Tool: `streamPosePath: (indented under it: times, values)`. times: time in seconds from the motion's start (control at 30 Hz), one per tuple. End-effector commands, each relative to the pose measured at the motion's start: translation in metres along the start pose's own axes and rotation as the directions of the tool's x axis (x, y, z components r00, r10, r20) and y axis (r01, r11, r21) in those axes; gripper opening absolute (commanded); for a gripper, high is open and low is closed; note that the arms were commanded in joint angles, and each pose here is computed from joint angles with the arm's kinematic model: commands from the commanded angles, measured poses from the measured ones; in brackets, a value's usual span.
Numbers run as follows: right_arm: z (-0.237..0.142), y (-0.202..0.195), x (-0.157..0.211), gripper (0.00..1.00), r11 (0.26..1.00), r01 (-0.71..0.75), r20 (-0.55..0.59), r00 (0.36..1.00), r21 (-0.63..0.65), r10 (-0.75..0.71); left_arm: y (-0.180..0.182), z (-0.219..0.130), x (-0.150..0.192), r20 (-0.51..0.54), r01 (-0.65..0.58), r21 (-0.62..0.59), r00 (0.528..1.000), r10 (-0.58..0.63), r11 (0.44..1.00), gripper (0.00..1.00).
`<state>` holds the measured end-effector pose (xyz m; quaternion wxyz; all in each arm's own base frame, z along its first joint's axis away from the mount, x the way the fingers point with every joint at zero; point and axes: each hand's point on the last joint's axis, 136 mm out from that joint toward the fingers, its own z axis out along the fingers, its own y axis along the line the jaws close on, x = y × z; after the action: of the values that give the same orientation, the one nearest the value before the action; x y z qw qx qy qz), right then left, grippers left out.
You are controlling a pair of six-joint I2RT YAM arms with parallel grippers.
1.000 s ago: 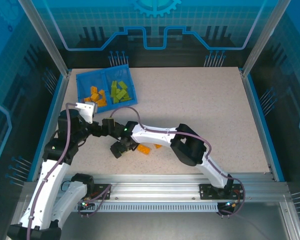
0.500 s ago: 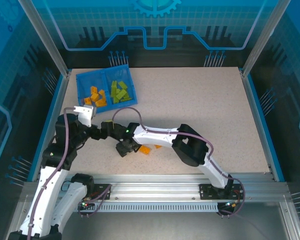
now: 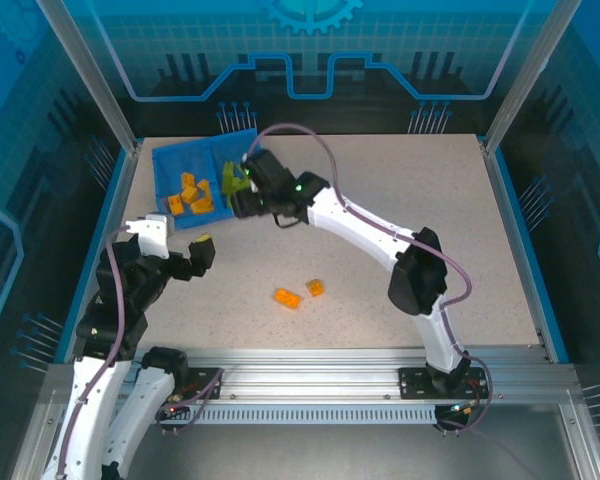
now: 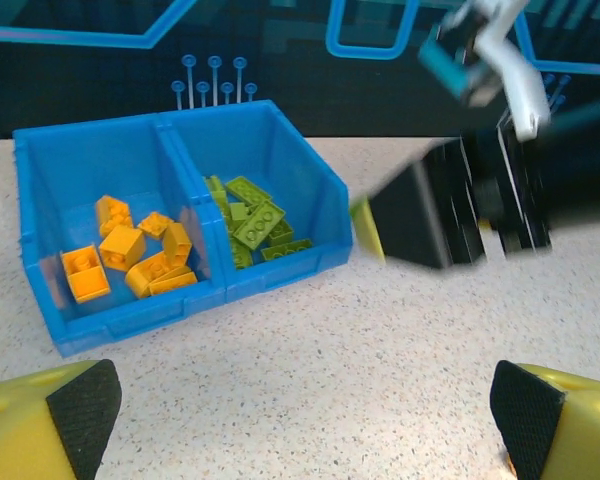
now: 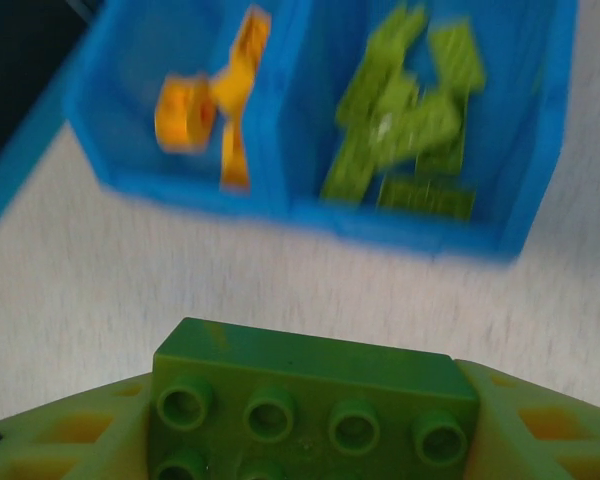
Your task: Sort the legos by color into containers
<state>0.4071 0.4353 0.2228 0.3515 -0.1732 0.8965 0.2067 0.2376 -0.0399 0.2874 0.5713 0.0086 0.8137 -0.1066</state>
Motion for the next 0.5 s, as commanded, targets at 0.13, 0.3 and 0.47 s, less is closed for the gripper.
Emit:
streamPosePath:
  times: [0.13,0.3,0.47]
  values:
    - [0.080,-0.022,-0.025,0.55,0.996,0.002,0.054,0.998,0.085,-0.007,0.002,0.015,0.007,-0.043,0.098,-0.009,0.994,-0.098,0.995,0.99]
    - [0.111,-0.032,-0.031,0.56,0.996,-0.038,0.119,0.993,0.077,0.029,-0.003,0.019,0.009,-0.057,0.110,0.027,0.992,-0.109,0.994,0.99]
    - [0.134,-0.025,-0.035,0.56,0.998,-0.055,0.170,0.984,0.004,0.053,-0.007,0.020,0.011,-0.064,0.128,0.051,0.990,-0.125,0.990,0.99]
